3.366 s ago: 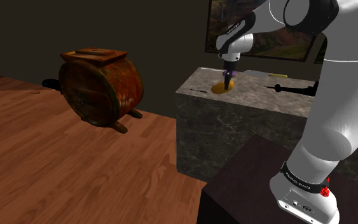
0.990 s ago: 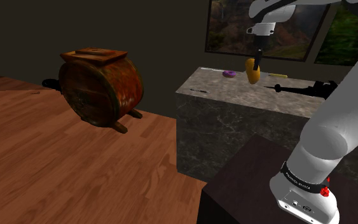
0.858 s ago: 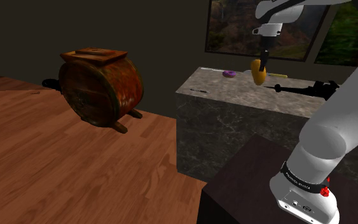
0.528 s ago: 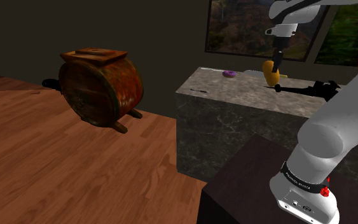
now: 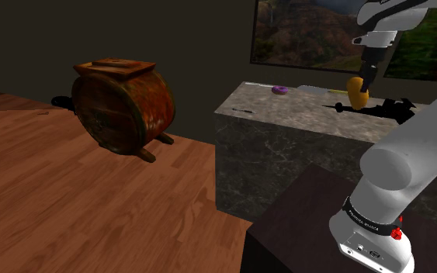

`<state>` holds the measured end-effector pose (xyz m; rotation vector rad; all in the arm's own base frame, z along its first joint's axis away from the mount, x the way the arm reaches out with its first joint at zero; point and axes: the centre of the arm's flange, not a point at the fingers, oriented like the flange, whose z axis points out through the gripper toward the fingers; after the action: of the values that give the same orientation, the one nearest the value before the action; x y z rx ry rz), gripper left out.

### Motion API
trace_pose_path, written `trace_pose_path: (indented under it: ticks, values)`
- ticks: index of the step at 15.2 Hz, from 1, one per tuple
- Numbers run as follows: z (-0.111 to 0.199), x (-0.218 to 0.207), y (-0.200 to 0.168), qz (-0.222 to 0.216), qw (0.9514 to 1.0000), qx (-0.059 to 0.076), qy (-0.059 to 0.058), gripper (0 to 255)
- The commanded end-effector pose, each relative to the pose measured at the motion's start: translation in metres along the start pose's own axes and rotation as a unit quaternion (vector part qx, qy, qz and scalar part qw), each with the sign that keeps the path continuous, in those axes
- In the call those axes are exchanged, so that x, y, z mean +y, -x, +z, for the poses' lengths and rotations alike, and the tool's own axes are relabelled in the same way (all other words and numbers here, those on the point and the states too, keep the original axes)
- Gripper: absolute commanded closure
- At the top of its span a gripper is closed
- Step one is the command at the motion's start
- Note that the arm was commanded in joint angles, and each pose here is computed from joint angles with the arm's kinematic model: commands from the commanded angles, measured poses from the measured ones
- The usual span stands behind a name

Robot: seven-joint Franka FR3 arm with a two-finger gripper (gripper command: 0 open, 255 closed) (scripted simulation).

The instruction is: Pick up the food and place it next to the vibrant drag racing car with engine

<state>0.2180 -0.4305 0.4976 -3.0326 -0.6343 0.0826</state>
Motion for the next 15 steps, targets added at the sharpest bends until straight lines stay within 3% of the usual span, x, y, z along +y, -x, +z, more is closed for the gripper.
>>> trace_pose_path:
  ticks: [1,15]
  values:
    - [-0.002,0.001,0.028,-0.001,1.0,0.0,0.0,255]
    - [0.006,0.008,0.212,-0.001,1.0,0.0,0.0,255]
